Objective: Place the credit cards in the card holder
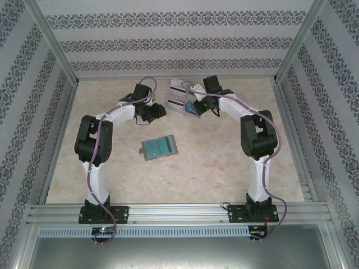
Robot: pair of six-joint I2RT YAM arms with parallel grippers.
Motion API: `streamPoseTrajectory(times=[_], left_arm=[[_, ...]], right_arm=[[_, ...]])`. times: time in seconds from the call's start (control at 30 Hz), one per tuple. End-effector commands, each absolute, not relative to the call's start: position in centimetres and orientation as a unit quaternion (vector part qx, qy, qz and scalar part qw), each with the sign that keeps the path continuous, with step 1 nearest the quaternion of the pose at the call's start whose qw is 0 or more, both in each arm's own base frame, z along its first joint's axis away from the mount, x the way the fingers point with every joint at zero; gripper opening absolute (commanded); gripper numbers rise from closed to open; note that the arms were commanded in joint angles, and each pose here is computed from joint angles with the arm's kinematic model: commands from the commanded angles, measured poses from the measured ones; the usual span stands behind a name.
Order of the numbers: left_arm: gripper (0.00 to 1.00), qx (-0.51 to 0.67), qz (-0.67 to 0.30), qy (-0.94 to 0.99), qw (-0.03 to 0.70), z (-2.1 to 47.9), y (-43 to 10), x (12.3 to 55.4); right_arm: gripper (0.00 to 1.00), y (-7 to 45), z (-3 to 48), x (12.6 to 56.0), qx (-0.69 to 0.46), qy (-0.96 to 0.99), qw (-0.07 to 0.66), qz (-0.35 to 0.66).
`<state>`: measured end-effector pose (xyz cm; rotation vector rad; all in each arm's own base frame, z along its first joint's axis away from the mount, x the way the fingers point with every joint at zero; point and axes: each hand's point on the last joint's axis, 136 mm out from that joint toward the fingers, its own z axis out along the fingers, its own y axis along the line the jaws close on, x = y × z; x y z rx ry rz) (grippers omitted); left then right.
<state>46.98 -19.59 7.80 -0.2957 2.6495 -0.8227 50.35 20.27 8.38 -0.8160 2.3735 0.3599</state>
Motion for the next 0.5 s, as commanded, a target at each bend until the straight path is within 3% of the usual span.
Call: streamPoseTrajectory(times=[0.0,0.27,0.47], left_arm=[[0.41,-0.097,-0.306,0.927,0.193,10.0,-20.1,47.2],[0.42,-0.082,-0.345,0.913,0.200,11.1,-21.6,48.0],[0.43,-0.080,-0.397,0.888,0.219,12.9,-23.5,51.0]], right_arm=[[0.00,20.7,12.3,50.6,-0.297,0.880,0.326,0.174],[0.00,20.5,12.8,50.8,-0.298,0.874,0.330,0.195],[0.00,20.6,12.1,50.5,-0.308,0.869,0.330,0.201]])
